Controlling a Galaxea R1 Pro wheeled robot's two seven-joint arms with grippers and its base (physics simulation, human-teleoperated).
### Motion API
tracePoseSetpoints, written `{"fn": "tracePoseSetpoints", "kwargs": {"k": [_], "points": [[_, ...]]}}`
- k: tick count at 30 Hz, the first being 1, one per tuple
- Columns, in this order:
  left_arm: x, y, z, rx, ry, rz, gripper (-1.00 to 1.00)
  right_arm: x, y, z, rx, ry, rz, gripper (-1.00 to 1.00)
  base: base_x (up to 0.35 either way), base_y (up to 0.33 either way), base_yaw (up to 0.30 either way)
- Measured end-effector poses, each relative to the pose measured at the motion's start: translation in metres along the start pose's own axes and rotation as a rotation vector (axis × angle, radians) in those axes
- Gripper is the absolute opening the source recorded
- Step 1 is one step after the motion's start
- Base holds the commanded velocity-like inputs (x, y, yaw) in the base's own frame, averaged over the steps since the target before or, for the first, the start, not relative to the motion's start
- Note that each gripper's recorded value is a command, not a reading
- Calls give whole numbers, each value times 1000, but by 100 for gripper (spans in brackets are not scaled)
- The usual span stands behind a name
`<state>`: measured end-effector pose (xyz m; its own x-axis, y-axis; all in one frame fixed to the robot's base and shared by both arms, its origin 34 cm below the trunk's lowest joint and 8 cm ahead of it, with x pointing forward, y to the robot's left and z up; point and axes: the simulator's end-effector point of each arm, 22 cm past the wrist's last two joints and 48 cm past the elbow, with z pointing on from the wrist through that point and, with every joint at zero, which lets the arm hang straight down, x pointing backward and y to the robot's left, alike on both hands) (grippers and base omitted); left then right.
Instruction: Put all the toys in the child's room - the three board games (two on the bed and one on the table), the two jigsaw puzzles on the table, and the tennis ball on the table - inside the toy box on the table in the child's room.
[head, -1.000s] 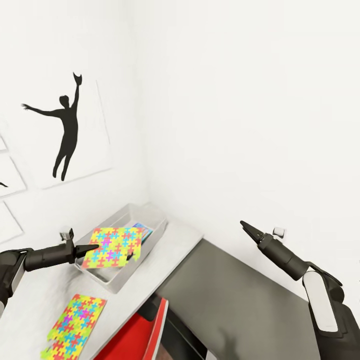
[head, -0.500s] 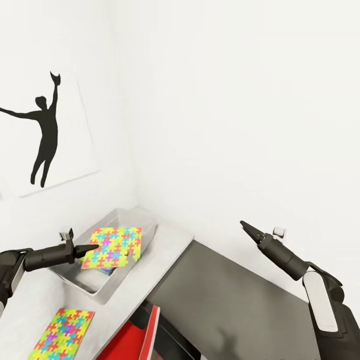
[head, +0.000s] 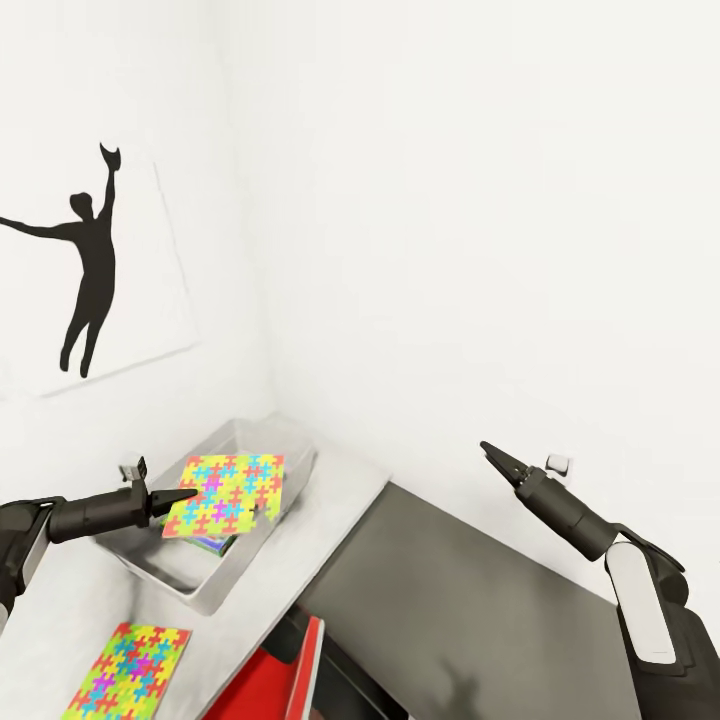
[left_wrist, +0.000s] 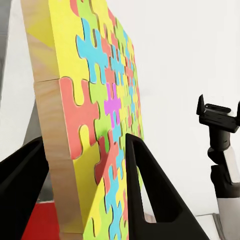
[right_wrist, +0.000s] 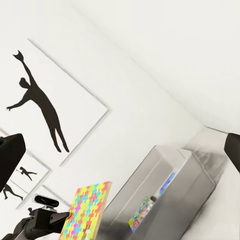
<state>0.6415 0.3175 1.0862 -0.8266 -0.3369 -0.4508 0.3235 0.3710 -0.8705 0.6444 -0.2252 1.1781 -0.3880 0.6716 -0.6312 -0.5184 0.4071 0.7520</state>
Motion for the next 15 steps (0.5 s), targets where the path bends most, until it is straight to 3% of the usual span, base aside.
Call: {"fn": "tracePoseSetpoints", "kwargs": {"k": [15], "points": [[0,0,0,1,-1,0,-100,0,0,0,0,0,0,100,43,14,0]]}}
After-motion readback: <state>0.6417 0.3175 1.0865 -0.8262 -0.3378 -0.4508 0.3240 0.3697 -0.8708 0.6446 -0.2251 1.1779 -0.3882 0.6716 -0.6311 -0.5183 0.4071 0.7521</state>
